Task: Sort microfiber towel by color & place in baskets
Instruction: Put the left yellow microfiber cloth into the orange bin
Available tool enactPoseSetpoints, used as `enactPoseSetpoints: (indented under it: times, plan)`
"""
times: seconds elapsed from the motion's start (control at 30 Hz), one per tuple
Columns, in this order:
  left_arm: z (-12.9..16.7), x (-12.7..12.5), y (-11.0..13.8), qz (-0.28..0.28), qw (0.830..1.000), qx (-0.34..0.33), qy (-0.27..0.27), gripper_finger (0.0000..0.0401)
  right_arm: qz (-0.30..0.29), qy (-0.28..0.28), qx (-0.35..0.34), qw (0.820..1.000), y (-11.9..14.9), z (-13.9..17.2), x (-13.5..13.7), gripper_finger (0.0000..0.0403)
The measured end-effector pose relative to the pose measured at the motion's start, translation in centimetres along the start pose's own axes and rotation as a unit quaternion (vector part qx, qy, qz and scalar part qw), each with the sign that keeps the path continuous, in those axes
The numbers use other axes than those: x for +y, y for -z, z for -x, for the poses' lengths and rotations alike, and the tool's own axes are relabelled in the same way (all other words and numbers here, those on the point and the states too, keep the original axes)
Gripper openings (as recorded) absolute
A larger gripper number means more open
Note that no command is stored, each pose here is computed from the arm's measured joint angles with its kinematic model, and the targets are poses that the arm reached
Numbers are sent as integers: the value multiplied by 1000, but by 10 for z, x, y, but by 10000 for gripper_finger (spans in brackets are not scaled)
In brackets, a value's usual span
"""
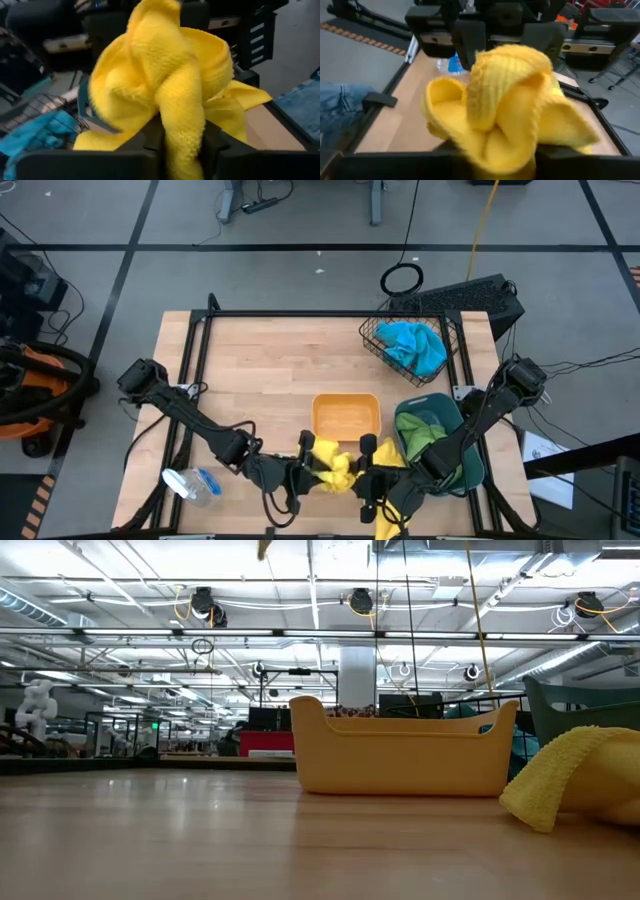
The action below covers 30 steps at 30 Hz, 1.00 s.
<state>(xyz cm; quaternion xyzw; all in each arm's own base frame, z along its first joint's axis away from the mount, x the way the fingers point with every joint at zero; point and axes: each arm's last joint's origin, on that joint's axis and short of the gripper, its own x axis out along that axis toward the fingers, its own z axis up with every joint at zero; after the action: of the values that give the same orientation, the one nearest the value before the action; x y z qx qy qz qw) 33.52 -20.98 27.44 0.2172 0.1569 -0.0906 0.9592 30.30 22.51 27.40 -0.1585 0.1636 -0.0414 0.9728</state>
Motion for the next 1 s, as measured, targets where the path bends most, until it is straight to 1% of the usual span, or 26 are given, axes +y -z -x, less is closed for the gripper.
enactPoseSetpoints:
  times: [0.07, 0.1, 0.13, 0.17, 0.27, 0.33, 0.43, 0.5, 0.57, 0.67, 0.83, 1.0]
  plan:
    - [0, -1, 1, 12, 1000, 6, 1, 114, 9, 5, 4, 1000, 1, 0, 0, 35]
    - [0, -1, 2, 14, 1000, 8, -2, 131, 14, 7, 5, 1000, 1, 0, 0, 21]
    - [1, -3, 1, 14, 1000, 7, -2, 147, 18, 11, 5, 1000, 1, 0, 0, 16]
    - [1, -4, 1, 13, 1000, 7, -2, 163, 20, 15, 5, 1000, 1, 0, -1, 18]
    - [4, -10, -1, 15, 1000, 4, -5, 207, 22, 17, 9, 1000, 2, 2, -2, 43]
    - [7, -14, -2, 20, 1000, 5, -17, 232, 25, 26, 14, 999, 2, 2, -2, 54]
    - [12, -21, -4, 16, 999, 8, -50, 262, 49, 31, 22, 998, 3, 5, -4, 55]
    - [15, -23, -6, 8, 997, 8, -73, 278, 60, 34, 29, 997, 3, 7, -6, 49]
    - [17, -25, -7, 1, 996, 11, -89, 290, 67, 35, 40, 996, 3, 11, -10, 41]
    - [18, -25, -7, -2, 995, 13, -95, 300, 68, 35, 63, 995, 5, 19, -18, 32]
    - [18, -24, -6, -3, 994, 19, -112, 302, 73, 37, 117, 990, 13, 30, -31, 29]
    - [15, -18, -4, 2, 992, 24, -125, 302, 68, 66, 186, 978, 28, 26, -49, 34]
